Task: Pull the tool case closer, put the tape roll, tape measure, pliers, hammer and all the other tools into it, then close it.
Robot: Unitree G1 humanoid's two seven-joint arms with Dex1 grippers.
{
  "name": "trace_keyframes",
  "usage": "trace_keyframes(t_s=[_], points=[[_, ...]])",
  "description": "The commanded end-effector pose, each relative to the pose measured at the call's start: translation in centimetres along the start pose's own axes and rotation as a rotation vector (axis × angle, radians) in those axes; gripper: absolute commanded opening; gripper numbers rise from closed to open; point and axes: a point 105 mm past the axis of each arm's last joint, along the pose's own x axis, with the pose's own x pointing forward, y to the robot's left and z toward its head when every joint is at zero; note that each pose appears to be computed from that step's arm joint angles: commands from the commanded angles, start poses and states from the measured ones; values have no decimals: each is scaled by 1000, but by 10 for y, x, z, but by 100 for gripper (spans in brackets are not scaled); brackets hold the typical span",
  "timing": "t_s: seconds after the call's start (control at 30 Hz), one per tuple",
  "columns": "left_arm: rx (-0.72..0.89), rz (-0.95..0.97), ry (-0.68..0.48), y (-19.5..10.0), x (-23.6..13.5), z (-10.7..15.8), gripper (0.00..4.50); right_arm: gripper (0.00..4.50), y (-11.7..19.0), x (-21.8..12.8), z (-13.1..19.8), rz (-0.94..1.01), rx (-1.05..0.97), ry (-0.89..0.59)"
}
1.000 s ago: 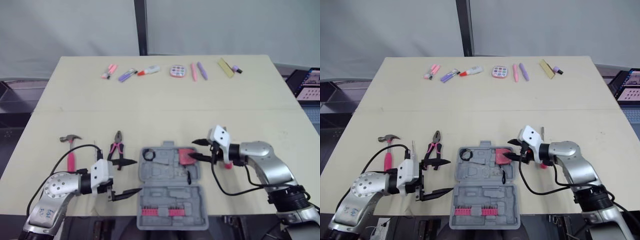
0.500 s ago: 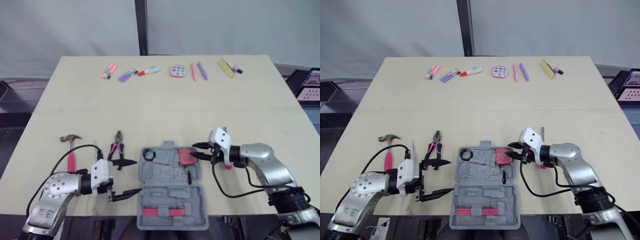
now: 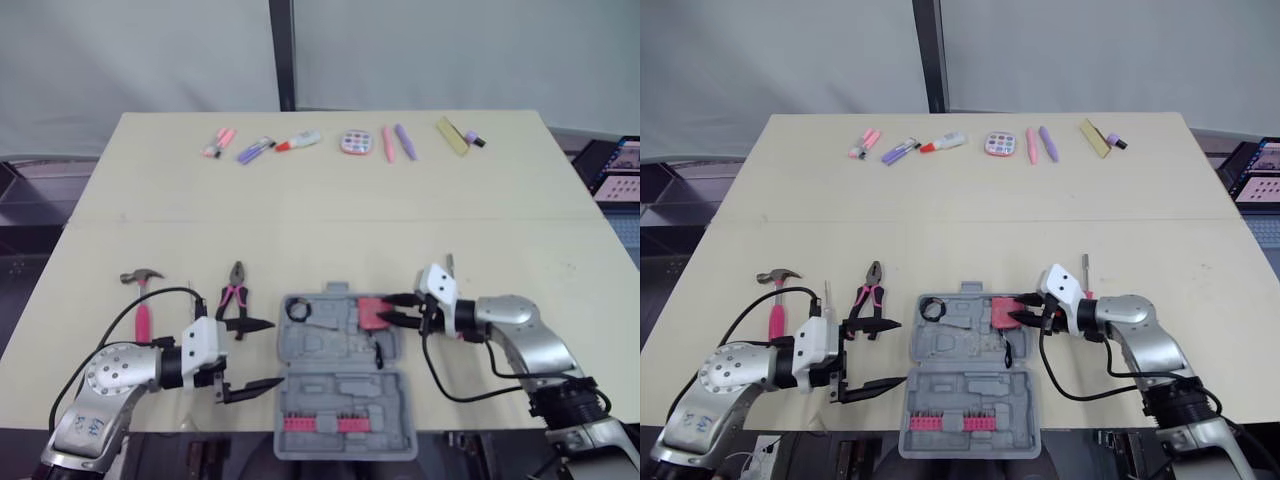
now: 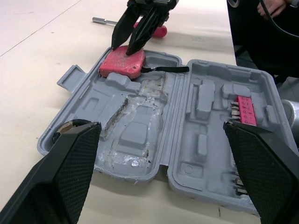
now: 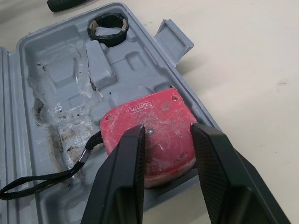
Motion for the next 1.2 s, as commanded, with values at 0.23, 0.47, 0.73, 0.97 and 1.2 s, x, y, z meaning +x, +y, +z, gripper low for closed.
trace_keyframes(t_s=[0.23,0.47,0.73,0.97,1.2], points=[[33,2,-19,0,-3,11,450,164,6,7,-13,16,11,13],[33,3,-17,0,-4,10,450,164,7,12,-26,3,20,38],[29,4,-16,-1,-4,7,450,164,10,13,-43,4,46,91],[29,6,-19,-2,-4,7,450,164,13,10,-50,27,24,132],[26,5,-23,-4,-2,7,450,164,14,8,-54,28,6,147]])
